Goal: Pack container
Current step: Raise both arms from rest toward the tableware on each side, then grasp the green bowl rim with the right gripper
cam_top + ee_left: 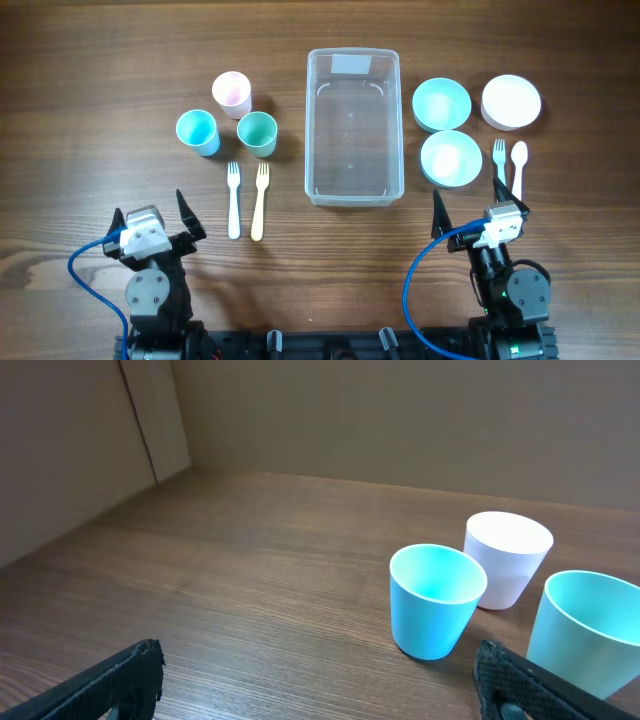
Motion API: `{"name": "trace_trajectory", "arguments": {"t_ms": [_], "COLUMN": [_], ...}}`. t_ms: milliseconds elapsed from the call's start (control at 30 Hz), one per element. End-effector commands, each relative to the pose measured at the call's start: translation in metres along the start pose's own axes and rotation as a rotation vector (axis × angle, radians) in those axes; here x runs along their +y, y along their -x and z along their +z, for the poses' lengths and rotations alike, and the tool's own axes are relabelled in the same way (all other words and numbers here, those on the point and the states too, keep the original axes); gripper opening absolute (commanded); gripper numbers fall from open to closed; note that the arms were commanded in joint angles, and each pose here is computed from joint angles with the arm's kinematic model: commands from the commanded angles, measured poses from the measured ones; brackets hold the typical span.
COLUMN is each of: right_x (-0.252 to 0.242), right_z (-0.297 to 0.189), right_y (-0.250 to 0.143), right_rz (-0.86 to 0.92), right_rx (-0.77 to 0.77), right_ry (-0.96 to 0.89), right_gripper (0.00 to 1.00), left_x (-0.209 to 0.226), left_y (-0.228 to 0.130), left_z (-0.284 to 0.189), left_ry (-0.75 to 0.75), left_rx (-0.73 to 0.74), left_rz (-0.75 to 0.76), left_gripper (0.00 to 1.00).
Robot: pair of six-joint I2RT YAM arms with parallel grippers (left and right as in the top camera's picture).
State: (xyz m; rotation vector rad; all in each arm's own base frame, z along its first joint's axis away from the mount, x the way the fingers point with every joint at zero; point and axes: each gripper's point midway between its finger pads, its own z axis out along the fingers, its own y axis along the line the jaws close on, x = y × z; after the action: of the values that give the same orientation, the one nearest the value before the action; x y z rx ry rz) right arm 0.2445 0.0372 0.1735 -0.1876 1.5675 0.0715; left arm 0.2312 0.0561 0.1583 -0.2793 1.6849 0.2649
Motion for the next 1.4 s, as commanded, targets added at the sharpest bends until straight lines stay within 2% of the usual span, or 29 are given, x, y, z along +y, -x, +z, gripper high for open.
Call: {"name": "trace_trajectory", "arguments": {"t_ms": [0,133,233,267,333,367,400,500,567,700,833,1033,1167,1267,1367], "right_x": [0.004,0.004,0.004,0.005,0.015,0.015,0.015,0.015,0.017,0.034,0.043,0.033,0.018,0.006,-0.022], "right_z": [0.0,0.0,0.0,0.0,0.0,0.0,0.0,0.0,0.0,-0.002,-0.002,0.028,0.062,0.084,0.106], "right_y": [-0.001,-0.001,-0.001,0.0,0.001,0.001,0.001,0.001,0.002,-0.002,-0.007,0.057,0.102,0.123,0.128], "right_rz": [-0.004,-0.005,-0.004,0.004,0.135,0.258,0.323,0.666,0.765,0.602,0.499,0.382,0.336,0.295,0.31], "right_rx": [0.002,0.002,0.002,-0.002,-0.003,0.002,0.005,0.02,0.027,0.076,0.27,0.486,0.645,0.722,0.796], "right_ry": [0.021,0.021,0.021,0.029,0.085,0.085,0.085,0.084,0.098,0.189,0.211,0.178,0.119,0.08,-0.014], "right_gripper": [1.0,1.0,1.0,1.0,1.0,1.0,1.0,1.0,1.0,1.0,1.0,1.0,1.0,1.0,1.0], "left_x": [0.003,0.0,-0.025,-0.053,-0.087,-0.1,-0.104,-0.104,-0.105,-0.105,-0.095,-0.091,-0.093,-0.091,-0.087], "left_y": [-0.001,-0.001,-0.002,-0.005,-0.007,-0.006,-0.006,-0.006,-0.006,-0.01,0.015,0.078,0.111,0.118,0.1], "left_z": [0.0,0.0,-0.002,-0.008,-0.023,-0.032,-0.035,-0.035,-0.036,-0.034,-0.033,-0.019,0.008,0.03,0.045], "left_ry": [0.014,-0.002,-0.145,-0.315,-0.529,-0.62,-0.647,-0.652,-0.654,-0.648,-0.573,-0.481,-0.406,-0.341,-0.299], "left_rx": [-0.005,-0.005,0.0,0.015,0.024,0.029,0.033,0.039,0.061,0.113,0.173,0.345,0.494,0.565,0.675], "left_rz": [0.014,0.013,0.01,0.012,0.011,-0.007,-0.027,-0.045,-0.106,-0.17,-0.195,-0.176,-0.149,-0.126,-0.123], "left_gripper": [1.0,1.0,1.0,1.0,1.0,1.0,1.0,1.0,1.0,1.0,1.0,1.0,1.0,1.0,1.0]}}
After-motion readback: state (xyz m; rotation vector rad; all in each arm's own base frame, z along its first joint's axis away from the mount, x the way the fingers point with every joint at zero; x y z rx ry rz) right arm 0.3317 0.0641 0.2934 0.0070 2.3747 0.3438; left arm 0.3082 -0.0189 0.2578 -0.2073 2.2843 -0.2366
